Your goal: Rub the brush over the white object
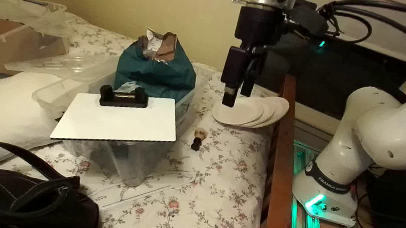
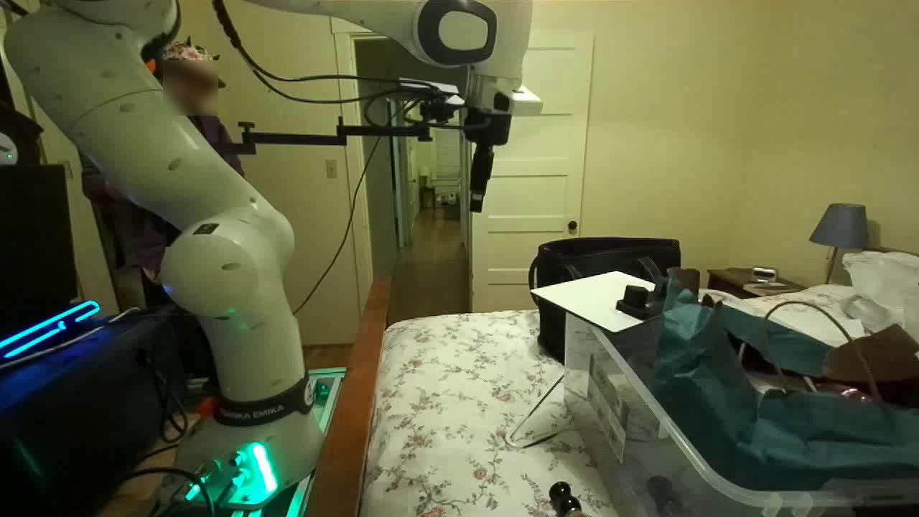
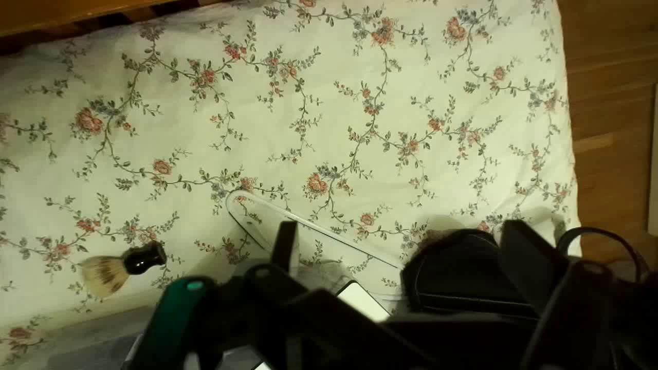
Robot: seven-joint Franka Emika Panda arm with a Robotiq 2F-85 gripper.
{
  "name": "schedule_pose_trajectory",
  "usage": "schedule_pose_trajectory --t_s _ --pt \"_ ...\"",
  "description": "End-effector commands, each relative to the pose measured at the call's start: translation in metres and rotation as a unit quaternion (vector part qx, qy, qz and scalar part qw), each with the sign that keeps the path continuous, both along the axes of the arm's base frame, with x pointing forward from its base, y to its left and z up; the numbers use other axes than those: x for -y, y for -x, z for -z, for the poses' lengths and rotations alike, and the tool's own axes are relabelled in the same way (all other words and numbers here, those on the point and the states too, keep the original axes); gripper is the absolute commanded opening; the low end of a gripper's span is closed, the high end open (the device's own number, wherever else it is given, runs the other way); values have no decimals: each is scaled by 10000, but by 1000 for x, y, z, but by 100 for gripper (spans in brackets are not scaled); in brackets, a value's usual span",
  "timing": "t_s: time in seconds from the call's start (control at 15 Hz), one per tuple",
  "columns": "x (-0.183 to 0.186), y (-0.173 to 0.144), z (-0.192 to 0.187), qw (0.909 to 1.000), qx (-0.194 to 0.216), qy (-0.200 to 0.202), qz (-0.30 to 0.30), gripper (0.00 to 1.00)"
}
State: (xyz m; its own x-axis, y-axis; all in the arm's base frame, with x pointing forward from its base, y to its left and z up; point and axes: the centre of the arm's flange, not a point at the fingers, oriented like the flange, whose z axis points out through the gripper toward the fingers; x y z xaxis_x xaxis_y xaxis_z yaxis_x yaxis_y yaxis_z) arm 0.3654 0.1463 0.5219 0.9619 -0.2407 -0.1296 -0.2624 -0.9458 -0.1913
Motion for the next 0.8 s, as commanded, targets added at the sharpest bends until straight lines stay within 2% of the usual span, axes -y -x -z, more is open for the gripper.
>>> schedule_pose_trajectory --t_s 0.0,0.67,0.73 --pt "0 0 0 10000 2 0 0 100" --pt "0 0 0 10000 3 -1 0 100" --pt "8 -15 2 9993 44 -179 320 100"
